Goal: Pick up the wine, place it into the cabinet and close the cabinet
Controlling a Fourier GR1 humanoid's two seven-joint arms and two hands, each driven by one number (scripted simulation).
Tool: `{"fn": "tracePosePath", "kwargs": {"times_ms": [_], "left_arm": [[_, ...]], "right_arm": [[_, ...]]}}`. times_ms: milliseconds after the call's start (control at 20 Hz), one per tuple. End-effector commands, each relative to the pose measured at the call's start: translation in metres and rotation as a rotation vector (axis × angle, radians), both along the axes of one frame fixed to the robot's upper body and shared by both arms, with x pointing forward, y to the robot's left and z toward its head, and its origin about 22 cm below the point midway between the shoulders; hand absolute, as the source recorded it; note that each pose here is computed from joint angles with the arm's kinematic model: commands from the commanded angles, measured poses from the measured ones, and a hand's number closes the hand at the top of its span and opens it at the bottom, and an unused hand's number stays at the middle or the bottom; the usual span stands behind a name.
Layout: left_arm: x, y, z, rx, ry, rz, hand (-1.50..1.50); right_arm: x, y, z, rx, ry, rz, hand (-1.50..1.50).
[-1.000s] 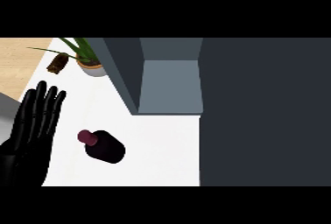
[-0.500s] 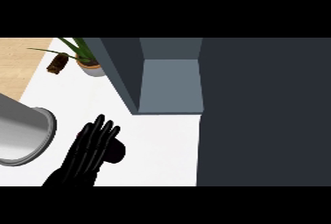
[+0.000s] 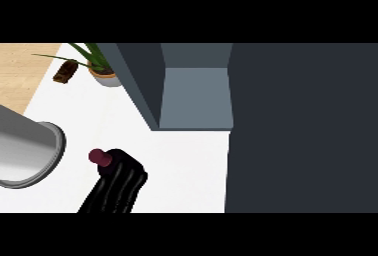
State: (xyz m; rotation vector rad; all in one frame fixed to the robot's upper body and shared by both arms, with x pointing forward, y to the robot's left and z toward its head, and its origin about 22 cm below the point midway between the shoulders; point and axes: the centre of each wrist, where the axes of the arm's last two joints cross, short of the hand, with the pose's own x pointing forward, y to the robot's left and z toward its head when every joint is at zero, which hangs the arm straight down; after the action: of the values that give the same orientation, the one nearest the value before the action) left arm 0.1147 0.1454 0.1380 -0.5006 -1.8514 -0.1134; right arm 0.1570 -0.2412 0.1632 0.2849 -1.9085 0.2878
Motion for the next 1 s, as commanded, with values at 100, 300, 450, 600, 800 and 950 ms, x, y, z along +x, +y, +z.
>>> {"fn": "tracePosePath", "kwargs": {"times_ms": [100, 300, 450, 600, 800, 950], "left_arm": [[-0.016, -0.014, 0.016, -0.039, 0.025, -0.004, -1.5], [-0.028, -0.001, 0.022, -0.051, 0.02, 0.023, -1.5], [-0.03, 0.008, 0.036, -0.053, 0.009, 0.066, -1.5], [-0.019, 0.011, 0.026, -0.036, 0.029, 0.09, -1.5], [-0.032, 0.032, 0.045, -0.017, 0.015, 0.109, -1.5], [-0.016, 0.039, 0.037, -0.001, 0.021, 0.157, -1.5]], "right_arm": [[-0.022, 0.009, 0.028, -0.005, -0.027, -0.009, -1.5], [-0.015, 0.003, 0.027, 0.009, -0.012, -0.007, -1.5], [-0.019, -0.005, 0.043, -0.031, -0.012, 0.006, -1.5], [-0.02, 0.009, 0.032, 0.01, -0.032, -0.025, -1.5], [-0.021, 0.007, 0.046, -0.01, -0.025, -0.012, -1.5], [-0.031, 0.008, 0.039, -0.01, -0.025, -0.024, -1.5]]}}
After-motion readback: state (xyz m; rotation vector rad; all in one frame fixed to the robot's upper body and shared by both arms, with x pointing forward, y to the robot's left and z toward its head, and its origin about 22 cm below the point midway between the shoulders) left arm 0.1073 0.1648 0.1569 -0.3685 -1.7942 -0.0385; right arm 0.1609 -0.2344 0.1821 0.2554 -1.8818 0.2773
